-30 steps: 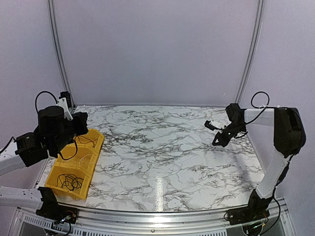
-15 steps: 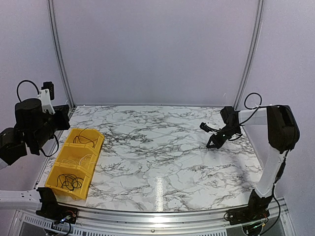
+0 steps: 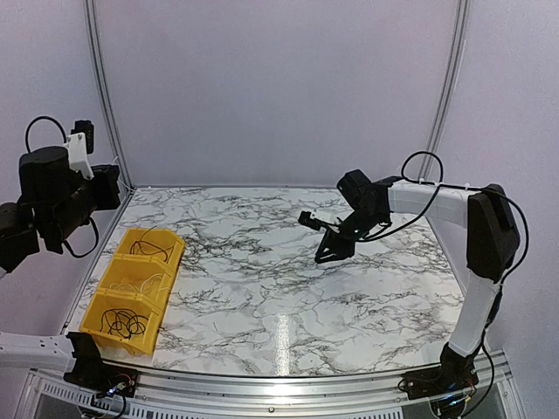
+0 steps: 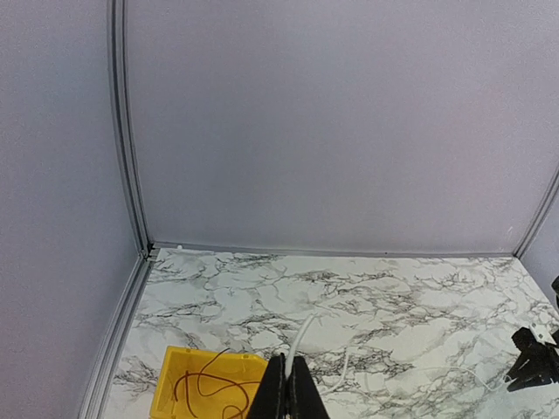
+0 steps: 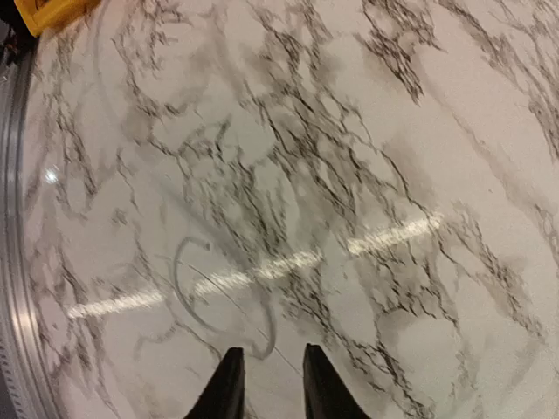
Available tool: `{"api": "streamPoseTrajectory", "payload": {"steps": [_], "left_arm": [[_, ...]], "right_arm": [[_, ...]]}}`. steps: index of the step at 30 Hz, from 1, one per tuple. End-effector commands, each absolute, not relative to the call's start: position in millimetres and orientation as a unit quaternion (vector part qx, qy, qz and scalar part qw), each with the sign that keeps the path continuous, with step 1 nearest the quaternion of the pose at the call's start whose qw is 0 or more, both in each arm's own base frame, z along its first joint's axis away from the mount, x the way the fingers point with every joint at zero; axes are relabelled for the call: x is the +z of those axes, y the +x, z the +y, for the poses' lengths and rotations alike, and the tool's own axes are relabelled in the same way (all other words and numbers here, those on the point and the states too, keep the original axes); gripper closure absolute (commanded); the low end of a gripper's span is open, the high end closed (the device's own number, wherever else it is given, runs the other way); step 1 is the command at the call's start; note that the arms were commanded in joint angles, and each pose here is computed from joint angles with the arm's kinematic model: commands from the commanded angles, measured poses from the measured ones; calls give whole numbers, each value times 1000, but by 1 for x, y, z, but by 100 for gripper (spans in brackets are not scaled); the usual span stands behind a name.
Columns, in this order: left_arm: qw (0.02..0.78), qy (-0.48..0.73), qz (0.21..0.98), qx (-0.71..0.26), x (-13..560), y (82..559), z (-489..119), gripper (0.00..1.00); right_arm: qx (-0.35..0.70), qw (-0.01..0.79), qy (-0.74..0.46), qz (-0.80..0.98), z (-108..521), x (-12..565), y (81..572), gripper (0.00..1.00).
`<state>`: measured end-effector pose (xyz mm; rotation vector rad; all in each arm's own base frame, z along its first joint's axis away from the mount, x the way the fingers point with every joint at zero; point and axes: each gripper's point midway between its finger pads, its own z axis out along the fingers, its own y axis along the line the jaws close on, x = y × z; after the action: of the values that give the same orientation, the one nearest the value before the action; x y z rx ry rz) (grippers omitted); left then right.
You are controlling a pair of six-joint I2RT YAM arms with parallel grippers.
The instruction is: Untangle the cables
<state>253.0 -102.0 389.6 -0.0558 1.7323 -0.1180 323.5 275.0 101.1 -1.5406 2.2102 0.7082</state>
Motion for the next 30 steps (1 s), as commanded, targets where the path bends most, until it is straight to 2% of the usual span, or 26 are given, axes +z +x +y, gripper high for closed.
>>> {"api": "streamPoseTrajectory", "payload": {"steps": [1, 6, 14, 21, 25, 29, 30], "left_arm": [[630, 9, 775, -47, 395, 260, -117, 100], [582, 59, 806, -91, 363, 270, -160, 100], [446, 139, 856, -221, 254, 270, -253, 100], [363, 143, 900, -195, 186, 270, -265, 99], [316, 142, 922, -171, 152, 262, -259, 93], [268, 153, 941, -141, 109, 252, -252, 80], [253, 159, 945, -132, 97, 249, -251, 73]], "right_arm": [[339, 176, -594, 708, 331, 162, 284, 58], [334, 199, -592, 706, 327, 177, 295, 47], [318, 228, -540, 745, 264, 163, 299, 46], [283, 248, -512, 773, 222, 147, 295, 45], [273, 258, -504, 778, 211, 131, 289, 44], [280, 257, -490, 784, 203, 112, 287, 44], [281, 255, -490, 785, 201, 109, 286, 44]]}}
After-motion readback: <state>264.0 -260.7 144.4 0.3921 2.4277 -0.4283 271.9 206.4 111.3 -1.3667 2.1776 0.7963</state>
